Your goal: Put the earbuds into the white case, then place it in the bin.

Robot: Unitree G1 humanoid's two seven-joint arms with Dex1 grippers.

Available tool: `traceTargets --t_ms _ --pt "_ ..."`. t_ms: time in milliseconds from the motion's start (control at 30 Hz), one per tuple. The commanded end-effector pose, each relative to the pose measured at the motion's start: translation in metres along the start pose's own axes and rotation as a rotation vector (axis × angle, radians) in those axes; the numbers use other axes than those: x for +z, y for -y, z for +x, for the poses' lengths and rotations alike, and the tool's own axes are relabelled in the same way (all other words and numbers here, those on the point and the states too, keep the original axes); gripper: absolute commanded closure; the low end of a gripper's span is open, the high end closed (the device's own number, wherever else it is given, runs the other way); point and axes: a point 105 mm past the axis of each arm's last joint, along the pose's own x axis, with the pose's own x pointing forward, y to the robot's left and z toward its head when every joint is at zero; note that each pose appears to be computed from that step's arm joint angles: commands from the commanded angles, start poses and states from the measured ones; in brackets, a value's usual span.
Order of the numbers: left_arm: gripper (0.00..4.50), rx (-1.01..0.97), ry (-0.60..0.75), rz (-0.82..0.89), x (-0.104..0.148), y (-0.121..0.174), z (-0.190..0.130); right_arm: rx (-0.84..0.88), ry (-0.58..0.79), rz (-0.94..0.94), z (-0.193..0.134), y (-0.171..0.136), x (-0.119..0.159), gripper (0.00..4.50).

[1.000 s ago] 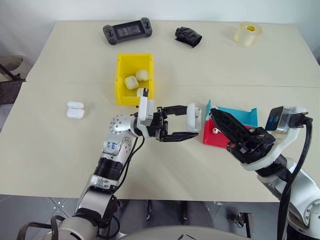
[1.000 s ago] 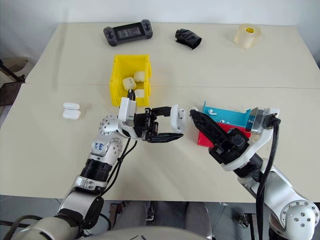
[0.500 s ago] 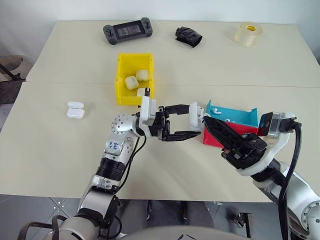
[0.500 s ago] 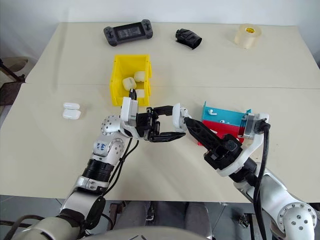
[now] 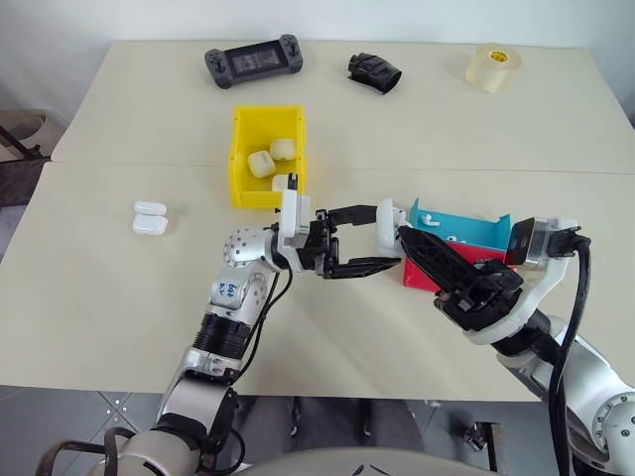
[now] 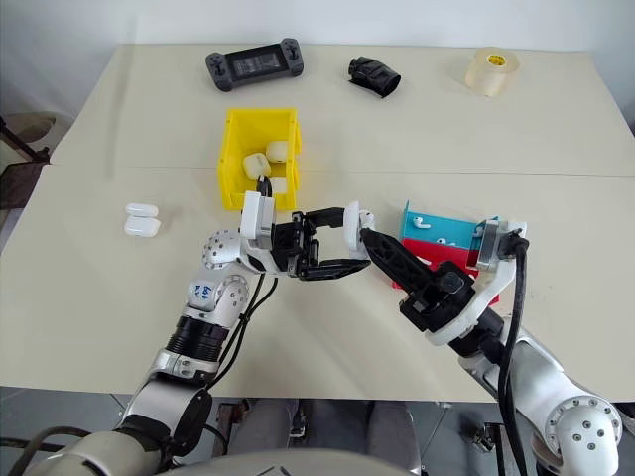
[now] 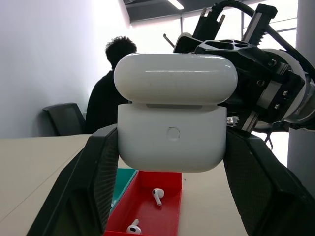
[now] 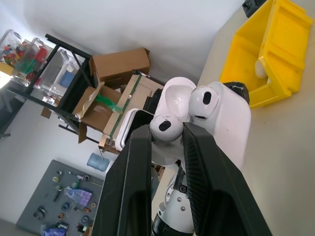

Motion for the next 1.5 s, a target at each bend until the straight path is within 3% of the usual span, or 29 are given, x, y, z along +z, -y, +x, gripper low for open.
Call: traceTargets --t_ms 33,567,967,1200,1367,1500 --pt "1.71 0.023 0.076 0.049 0.017 -0.006 0.004 -0.058 -0.001 -0.008 -0.007 0.006 0.003 3.97" --pt "1.71 0.025 0.091 0.055 0.019 -0.005 0.004 -0.024 -0.044 -0.028 -0.004 0.006 0.004 3.97" --pt "1.71 -0.034 0.086 0.037 0.017 0.005 0.003 -0.035 -0.064 -0.043 -0.002 0.008 0.005 0.06" --pt "1.71 0.013 0.049 0.067 0.013 -0.002 -0.001 -0.089 -0.055 -0.075 -0.006 0.016 0.011 0.02" --pt "1.71 0.005 0.07 0.025 0.015 0.006 -0.011 -0.088 -0.03 -0.257 -0.018 0.017 0.03 0.02" --pt "1.71 -0.021 0.061 0.003 0.015 0.016 -0.02 -0.116 -0.125 -0.472 -0.036 0.02 0.037 0.02"
